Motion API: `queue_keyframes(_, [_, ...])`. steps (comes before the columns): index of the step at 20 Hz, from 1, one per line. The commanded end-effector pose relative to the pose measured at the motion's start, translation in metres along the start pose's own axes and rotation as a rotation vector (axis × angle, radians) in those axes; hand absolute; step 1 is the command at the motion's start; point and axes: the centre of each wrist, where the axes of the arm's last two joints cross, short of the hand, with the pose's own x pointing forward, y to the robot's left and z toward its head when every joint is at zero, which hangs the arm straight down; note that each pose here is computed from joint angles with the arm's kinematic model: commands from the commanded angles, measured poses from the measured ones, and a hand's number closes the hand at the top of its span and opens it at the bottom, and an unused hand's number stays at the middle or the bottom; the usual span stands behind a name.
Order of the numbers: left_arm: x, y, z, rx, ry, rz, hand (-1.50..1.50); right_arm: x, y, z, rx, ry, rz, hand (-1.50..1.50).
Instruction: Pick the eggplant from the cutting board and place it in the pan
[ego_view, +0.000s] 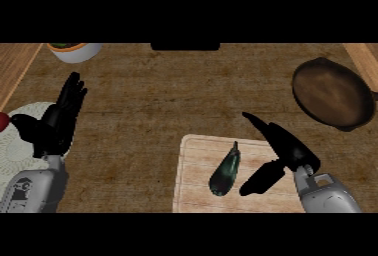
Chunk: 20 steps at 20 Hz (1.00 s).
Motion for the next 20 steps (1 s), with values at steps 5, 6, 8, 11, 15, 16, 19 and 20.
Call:
queue_keyframes(5, [0.010,-0.011,0.004,0.000,0.001,0.004,0.00,0.003,0.020,-0.015,0.054,0.106,0.170,-1.50])
queue_keyframes(6, [-0.002,-0.012,0.001,-0.001,-0.004,0.015,0.00,0.008,0.030,-0.024,0.056,0.117,0.170,-1.50])
queue_keyframes(8, [0.005,-0.020,0.001,0.023,-0.010,-0.010,0.00,0.007,0.021,-0.011,0.065,0.129,0.167,-1.50])
queue_keyframes(11, [0.008,-0.016,-0.001,0.003,-0.010,-0.001,0.00,0.013,0.013,-0.026,0.100,0.139,0.189,-1.50])
queue_keyframes(15, [0.010,-0.001,-0.001,-0.005,-0.018,0.005,0.00,-0.016,0.035,-0.041,0.133,0.143,0.186,-1.50])
queue_keyframes(16, [0.028,0.002,-0.007,0.007,0.000,-0.005,0.00,0.014,0.018,-0.037,0.121,0.149,0.190,-1.50])
queue_keyframes(19, [0.003,-0.003,0.006,0.009,0.002,0.002,0.00,0.005,0.041,-0.056,0.122,0.153,0.198,-1.50])
queue_keyframes(20, [0.000,0.007,-0.001,0.001,0.009,-0.004,0.00,0.002,0.050,-0.043,0.127,0.156,0.216,-1.50])
